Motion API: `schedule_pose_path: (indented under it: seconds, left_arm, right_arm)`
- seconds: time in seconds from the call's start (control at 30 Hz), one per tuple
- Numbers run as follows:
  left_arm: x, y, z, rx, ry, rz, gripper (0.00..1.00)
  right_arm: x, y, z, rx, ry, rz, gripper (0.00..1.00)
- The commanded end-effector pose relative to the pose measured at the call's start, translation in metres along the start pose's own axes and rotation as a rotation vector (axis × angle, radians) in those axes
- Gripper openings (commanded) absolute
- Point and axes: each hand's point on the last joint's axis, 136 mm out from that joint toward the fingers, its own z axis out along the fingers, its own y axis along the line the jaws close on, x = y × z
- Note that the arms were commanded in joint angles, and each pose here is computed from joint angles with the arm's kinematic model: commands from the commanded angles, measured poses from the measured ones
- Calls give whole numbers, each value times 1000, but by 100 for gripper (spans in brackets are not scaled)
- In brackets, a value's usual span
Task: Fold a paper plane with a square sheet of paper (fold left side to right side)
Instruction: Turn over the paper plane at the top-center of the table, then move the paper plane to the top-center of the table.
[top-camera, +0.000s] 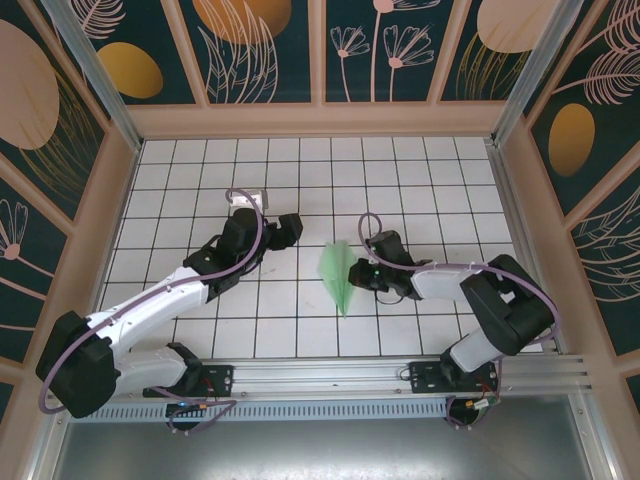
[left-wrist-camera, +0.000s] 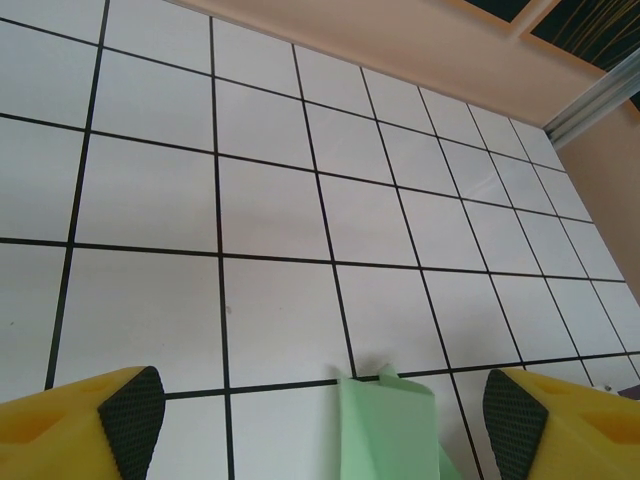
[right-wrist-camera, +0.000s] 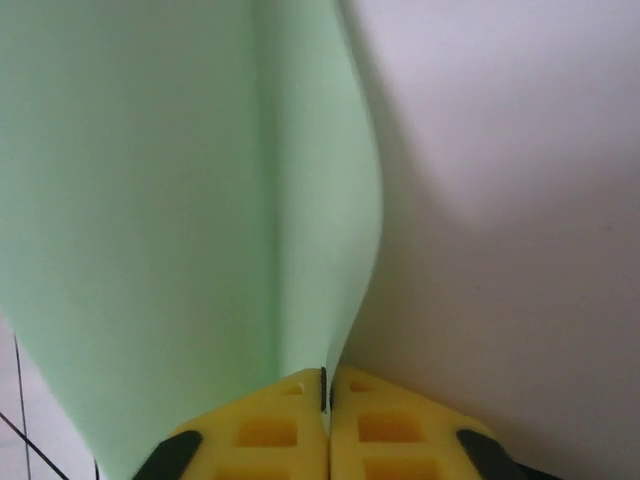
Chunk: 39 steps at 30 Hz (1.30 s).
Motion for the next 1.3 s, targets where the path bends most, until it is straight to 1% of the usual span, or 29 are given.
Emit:
schedule_pose_path:
  seconds: [0.0, 0.1, 0.17, 0.23, 0.33, 0.43, 0.53, 0.63, 0.73, 0.87, 0.97, 1.13, 1.27]
  left_arm:
    - [-14, -4, -7, 6, -33, 16, 86]
    - [-15, -3, -9, 0, -41, 17, 86]
    - [-17, -4, -11, 5, -49, 19, 87]
    - [-20, -6, -12, 13, -60, 20, 88]
    - [-25, -8, -14, 22, -79, 24, 90]
    - [-27, -9, -14, 23, -89, 30, 91]
    - [-28, -8, -15, 19, -93, 35, 92]
    - [-27, -8, -16, 19, -93, 39, 94]
    - [-27, -6, -18, 17, -96, 38, 95]
    - [-27, -3, -21, 12, -102, 35, 95]
    - [-25, 0, -23, 5, -105, 35, 96]
    - [-25, 1, -25, 0, -106, 34, 97]
    - [-26, 0, -26, 6, -108, 32, 97]
  right_arm:
    - [-12, -4, -15, 45, -65, -50, 25]
    - [-19, -13, -31, 137, -98, -68, 37]
    - [-24, -9, -43, 167, -118, -79, 42]
    - [-26, -4, -54, 200, -117, -89, 43]
    - [-19, 15, -61, 213, -83, -120, 44]
    - [-6, 35, -58, 206, -39, -142, 47]
    - [11, 45, -47, 227, 20, -156, 52]
    - [24, 47, -34, 265, 69, -174, 56]
    - [31, 43, -23, 305, 107, -186, 57]
    - [35, 38, -16, 348, 127, -203, 57]
    - [38, 40, -10, 344, 138, -210, 53]
    - [36, 37, -6, 368, 127, -219, 38]
    - [34, 29, -2, 406, 126, -226, 32]
